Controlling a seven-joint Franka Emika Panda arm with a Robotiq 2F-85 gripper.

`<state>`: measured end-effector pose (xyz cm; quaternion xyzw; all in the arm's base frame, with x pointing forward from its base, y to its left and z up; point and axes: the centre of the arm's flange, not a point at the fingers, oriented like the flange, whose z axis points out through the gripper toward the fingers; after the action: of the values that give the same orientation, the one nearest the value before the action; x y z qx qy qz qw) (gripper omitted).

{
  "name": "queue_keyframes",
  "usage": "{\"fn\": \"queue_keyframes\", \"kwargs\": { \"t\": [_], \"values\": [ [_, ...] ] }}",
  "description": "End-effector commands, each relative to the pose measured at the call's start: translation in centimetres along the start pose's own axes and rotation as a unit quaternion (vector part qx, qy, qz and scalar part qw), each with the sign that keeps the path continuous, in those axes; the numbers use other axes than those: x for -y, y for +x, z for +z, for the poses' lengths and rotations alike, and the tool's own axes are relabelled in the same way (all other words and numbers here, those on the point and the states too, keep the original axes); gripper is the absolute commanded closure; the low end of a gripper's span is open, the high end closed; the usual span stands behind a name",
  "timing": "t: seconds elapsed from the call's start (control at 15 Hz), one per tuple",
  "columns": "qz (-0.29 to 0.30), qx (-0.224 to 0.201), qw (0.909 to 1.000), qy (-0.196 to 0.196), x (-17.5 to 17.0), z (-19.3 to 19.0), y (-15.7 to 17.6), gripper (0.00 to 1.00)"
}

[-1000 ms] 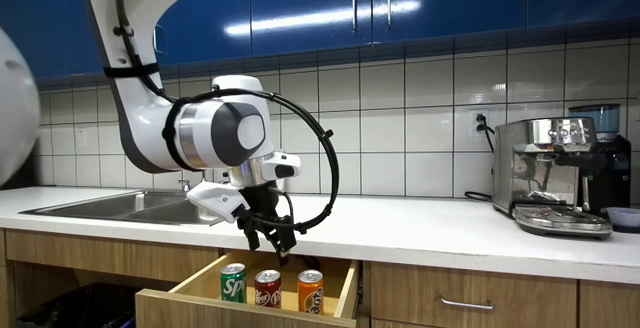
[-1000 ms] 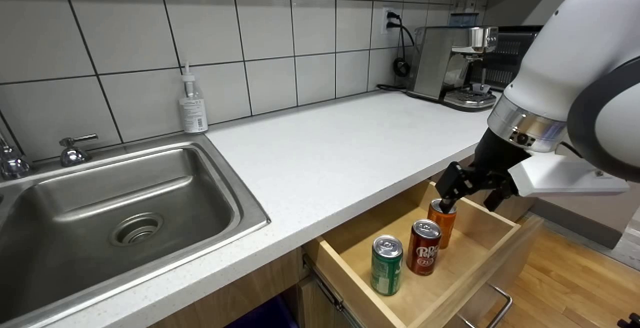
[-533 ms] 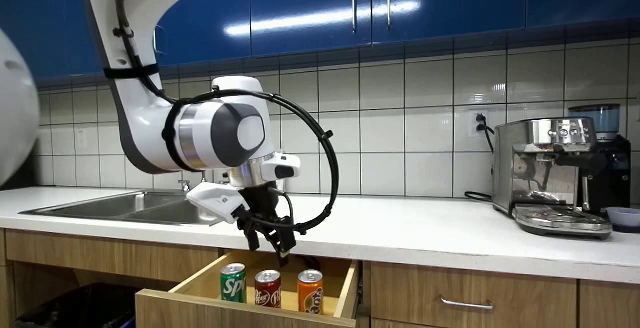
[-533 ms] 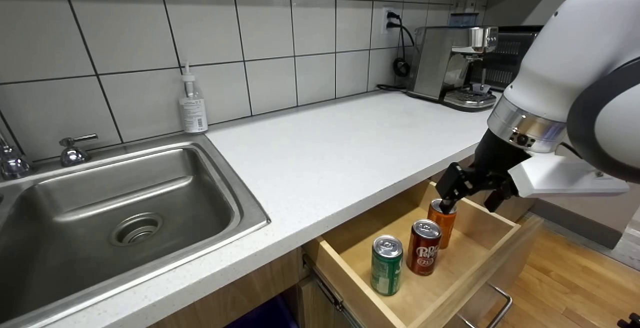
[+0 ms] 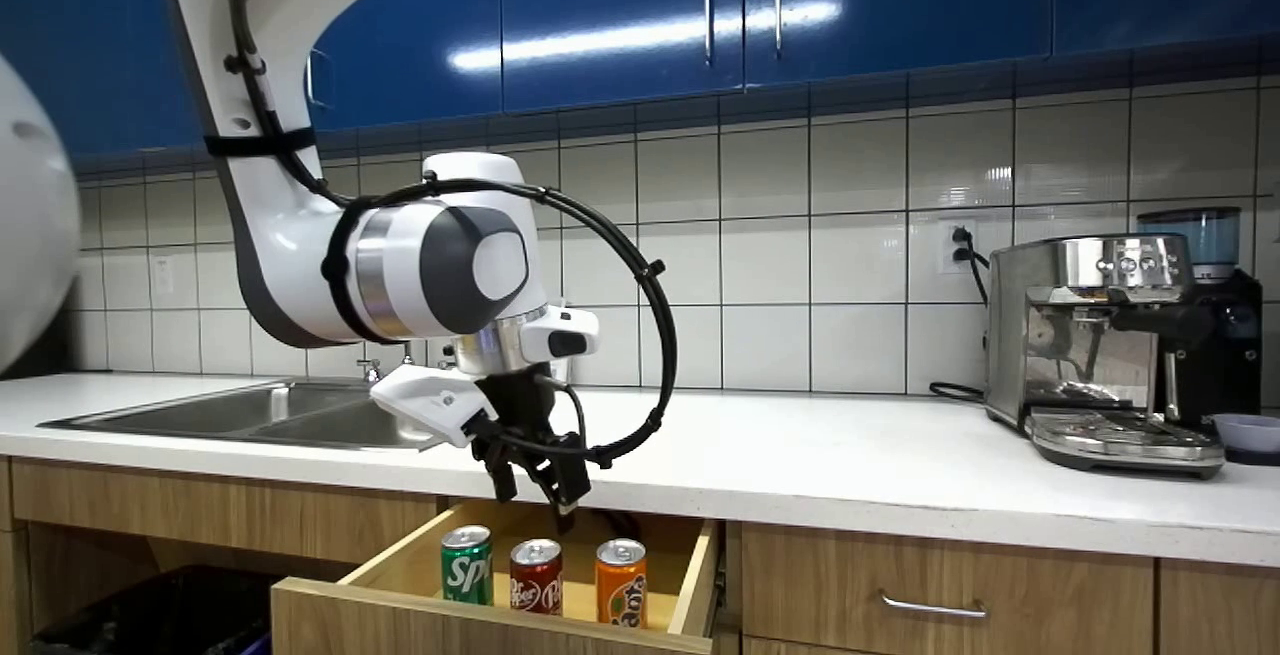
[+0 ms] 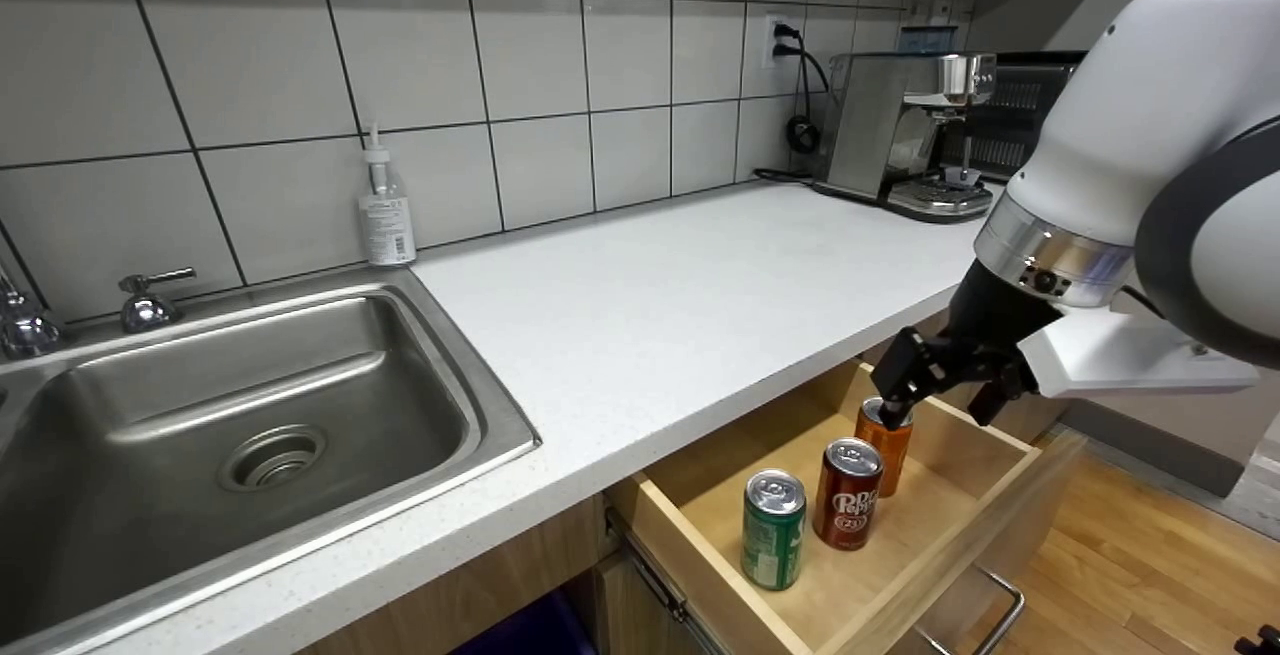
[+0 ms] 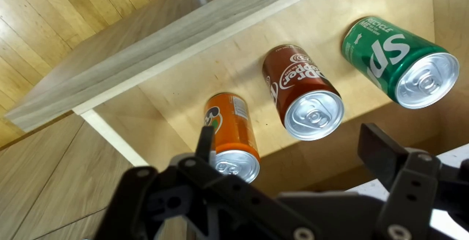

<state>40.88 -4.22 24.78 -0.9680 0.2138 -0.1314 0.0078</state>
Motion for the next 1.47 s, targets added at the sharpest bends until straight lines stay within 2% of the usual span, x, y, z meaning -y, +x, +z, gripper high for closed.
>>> {"fn": "queue_keyframes", "kwargs": {
  "t": [0.0, 0.67, 1.4],
  "values": [
    [-0.021, 0.003, 0.9998, 0.004, -0.1, -1.7, -1.6, 0.00],
    [-0.080, 0.044, 0.9958, 0.011, 1.3, -3.5, -3.9, 0.00],
    [-0.129, 0.102, 0.9864, 0.004, 0.6, -3.6, -6.1, 0.00]
  ]
}}
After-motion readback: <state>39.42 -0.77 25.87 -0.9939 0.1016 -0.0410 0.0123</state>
